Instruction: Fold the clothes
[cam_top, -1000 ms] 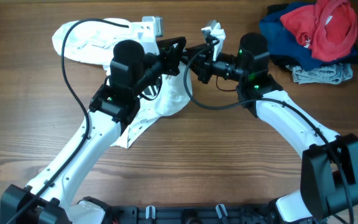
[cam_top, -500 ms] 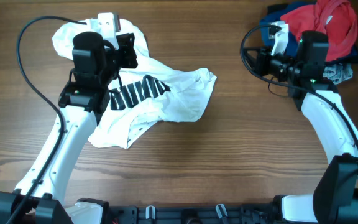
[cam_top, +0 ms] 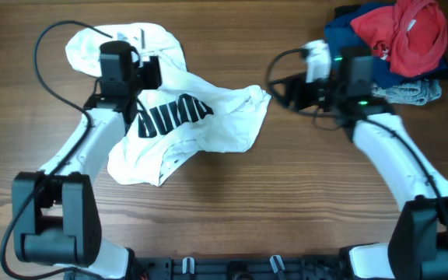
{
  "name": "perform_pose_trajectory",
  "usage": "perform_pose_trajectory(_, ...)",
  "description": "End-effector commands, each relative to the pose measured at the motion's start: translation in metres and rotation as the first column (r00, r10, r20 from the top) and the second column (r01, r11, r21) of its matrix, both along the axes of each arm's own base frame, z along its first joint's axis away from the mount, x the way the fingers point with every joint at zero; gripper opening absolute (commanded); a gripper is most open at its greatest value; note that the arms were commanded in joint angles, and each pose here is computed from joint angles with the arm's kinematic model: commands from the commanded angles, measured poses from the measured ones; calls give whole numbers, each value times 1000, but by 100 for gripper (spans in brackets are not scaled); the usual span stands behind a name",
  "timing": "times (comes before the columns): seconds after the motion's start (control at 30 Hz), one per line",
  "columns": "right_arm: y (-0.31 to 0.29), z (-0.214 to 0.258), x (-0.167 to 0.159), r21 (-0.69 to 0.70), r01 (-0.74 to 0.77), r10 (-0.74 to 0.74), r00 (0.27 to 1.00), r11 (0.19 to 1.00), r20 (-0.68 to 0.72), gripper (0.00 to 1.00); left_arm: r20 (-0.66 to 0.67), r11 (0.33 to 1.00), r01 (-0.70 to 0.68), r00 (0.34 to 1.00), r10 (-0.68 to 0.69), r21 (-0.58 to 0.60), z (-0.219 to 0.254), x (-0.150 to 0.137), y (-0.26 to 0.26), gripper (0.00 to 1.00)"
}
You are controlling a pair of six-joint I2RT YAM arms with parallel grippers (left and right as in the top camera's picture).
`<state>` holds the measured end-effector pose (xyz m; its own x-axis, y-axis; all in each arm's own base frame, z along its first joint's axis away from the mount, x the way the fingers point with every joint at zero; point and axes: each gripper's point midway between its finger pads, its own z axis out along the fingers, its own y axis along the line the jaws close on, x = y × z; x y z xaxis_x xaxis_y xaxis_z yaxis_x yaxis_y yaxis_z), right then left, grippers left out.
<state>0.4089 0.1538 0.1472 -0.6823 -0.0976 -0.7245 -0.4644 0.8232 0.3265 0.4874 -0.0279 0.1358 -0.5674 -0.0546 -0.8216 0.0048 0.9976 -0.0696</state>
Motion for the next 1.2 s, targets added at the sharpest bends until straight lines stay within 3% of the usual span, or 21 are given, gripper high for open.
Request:
perform_pose_trajectory(0.0,9,-14,8,-145,66,-62,998,987,31,80,68,994,-110,992,109,16,19,11,51,72)
perform_pose_trajectory(0.17,23,-27,5,-154,44,-43,999,987,8,80,78,983,-182,980,180,10,9,28,97,78)
perform_pose_trajectory(0.33,22,-31,3,-154,48,-50,999,987,-10,80,-88,984,-179,980,179,4,-53,56,105,80)
perform_pose_trajectory(0.47,21,-34,0,-160,45,-50,998,986,-26,80,-231,972,-231,949,216,-39,-87,55,105,77)
perform_pose_trajectory(0.73,21,-34,-1,-155,51,-57,998,987,-33,80,-371,869,-452,856,359,-202,-105,31,118,62)
perform_pose_trajectory(0.9,21,-33,1,-153,52,-57,998,987,-26,80,-393,827,-508,830,396,-242,-107,29,118,48)
perform_pose_trajectory(1.17,21,-33,0,-154,52,-56,998,987,-27,80,-439,813,-530,807,395,-241,-135,27,111,37)
